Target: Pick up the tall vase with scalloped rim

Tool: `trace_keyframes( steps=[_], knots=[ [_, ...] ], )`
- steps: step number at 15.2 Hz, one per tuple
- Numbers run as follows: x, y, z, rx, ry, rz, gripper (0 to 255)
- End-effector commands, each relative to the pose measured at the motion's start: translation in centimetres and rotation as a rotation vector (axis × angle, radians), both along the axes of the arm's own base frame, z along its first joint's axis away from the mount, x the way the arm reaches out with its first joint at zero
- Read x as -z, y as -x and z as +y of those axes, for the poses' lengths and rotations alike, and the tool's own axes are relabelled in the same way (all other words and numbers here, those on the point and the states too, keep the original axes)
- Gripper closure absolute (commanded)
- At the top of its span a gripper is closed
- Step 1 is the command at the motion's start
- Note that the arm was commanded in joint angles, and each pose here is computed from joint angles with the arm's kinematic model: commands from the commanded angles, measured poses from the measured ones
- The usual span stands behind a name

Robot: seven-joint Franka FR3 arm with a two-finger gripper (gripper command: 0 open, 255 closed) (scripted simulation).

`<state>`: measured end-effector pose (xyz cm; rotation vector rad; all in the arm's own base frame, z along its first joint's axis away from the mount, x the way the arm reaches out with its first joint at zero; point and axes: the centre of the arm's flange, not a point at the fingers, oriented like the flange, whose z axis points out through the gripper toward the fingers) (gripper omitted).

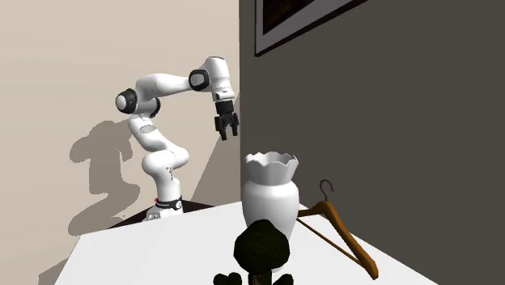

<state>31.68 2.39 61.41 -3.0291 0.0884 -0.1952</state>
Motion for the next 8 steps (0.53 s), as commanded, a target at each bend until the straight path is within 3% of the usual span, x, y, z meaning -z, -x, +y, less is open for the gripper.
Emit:
trace_keyframes(
  steps=[1, 8],
  knots=[
    [0.0, 0.0, 0.0, 0.0, 0.0, 0.0, 0],
    [0.2, -7.2, -5.2, -0.019, 0.095, 0.049, 0]
  ],
)
